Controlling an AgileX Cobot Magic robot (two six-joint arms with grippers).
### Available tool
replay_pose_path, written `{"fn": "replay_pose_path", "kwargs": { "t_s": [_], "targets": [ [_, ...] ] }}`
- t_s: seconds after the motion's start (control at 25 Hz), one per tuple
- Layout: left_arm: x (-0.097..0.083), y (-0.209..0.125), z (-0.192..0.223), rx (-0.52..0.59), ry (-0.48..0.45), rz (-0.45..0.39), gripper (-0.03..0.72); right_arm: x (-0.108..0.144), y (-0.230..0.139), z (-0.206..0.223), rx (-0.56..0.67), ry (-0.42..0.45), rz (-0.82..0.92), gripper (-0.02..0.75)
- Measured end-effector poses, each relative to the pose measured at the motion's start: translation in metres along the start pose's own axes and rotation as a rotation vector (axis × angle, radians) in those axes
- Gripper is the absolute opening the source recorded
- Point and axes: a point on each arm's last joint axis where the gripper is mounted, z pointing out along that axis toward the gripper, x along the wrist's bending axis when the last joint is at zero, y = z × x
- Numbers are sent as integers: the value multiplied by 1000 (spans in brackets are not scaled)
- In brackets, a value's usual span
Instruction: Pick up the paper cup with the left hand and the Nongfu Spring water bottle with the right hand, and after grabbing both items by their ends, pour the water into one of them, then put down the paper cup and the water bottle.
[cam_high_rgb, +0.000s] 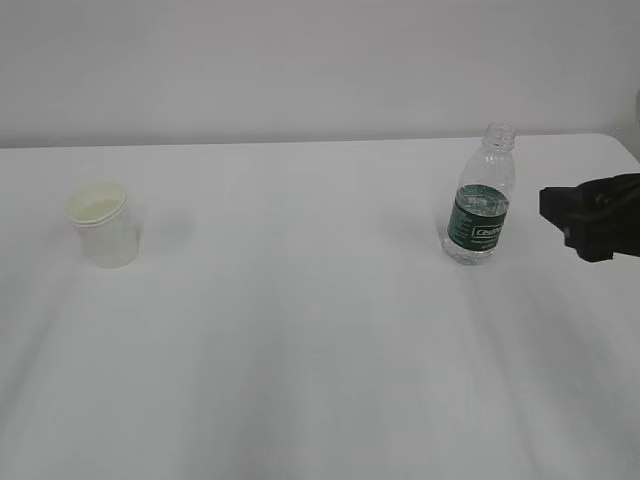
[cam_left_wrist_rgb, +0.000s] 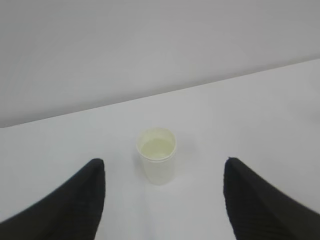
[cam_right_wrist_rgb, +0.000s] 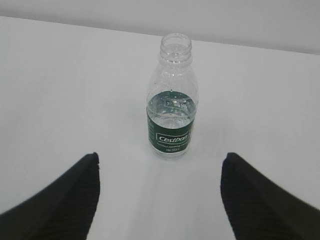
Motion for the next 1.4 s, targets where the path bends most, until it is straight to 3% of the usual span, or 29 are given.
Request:
{"fn": "replay_pose_path", "kwargs": {
  "t_s": [0.32,0.68,1.4],
  "targets": [
    [-3,-8,-5,107,-30,-6,528,0,7,-33,-8,8,-7,573],
    [-3,15,-18,160,-53,1,518,1,7,-66,-1,15,-23,573],
    [3,-5,-96,187,61,-64,515,1,-6,-104,92,19,-49,573]
  ]
}}
